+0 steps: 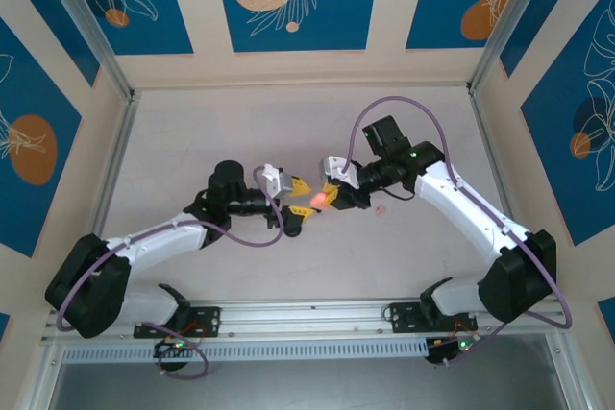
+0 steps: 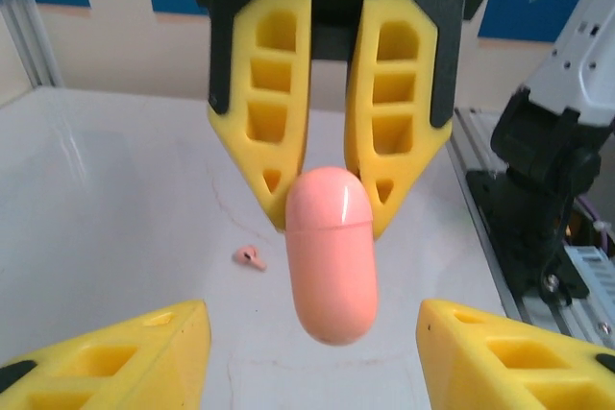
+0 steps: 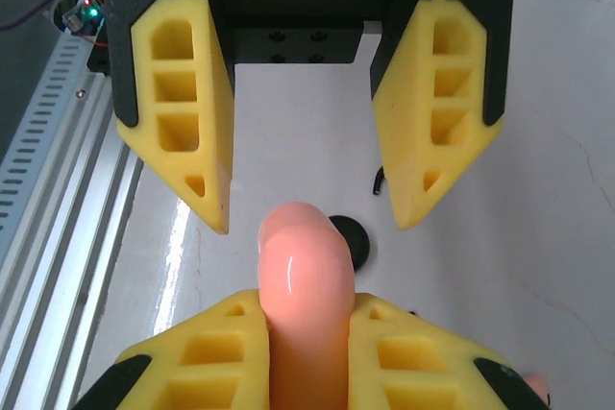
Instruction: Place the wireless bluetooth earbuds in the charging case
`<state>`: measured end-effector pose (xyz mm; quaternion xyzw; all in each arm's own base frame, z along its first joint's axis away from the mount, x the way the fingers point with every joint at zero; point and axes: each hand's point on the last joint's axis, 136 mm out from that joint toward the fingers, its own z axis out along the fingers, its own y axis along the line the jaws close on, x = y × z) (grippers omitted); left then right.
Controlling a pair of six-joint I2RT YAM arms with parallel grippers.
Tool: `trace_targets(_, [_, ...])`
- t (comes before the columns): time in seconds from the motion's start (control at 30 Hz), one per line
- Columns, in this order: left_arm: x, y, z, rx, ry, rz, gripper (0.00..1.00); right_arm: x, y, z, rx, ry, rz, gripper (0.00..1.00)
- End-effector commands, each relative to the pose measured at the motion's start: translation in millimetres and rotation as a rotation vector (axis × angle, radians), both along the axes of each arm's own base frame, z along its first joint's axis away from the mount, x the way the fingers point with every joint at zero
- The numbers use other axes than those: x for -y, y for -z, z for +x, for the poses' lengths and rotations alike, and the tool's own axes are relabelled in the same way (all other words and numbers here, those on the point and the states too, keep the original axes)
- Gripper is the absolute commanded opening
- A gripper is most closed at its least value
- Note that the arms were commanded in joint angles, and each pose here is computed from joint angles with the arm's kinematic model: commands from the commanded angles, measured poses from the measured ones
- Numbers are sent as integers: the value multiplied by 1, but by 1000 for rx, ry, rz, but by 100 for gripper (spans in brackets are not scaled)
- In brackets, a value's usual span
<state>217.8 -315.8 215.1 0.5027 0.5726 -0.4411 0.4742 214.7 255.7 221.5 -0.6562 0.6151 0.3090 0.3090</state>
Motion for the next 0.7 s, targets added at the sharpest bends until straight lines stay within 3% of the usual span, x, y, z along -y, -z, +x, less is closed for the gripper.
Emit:
trace_targets(0.0, [-4, 4, -3, 30, 24, 62, 57, -6, -1, -4, 34, -34, -8, 16])
trace_targets(0.23, [0, -2, -5, 12, 51, 41, 50, -16, 2, -12, 17, -79, -7, 16])
trace_targets(0.67, [4, -6, -7, -10, 83, 18, 23, -21, 2, -14, 16, -95, 1, 18])
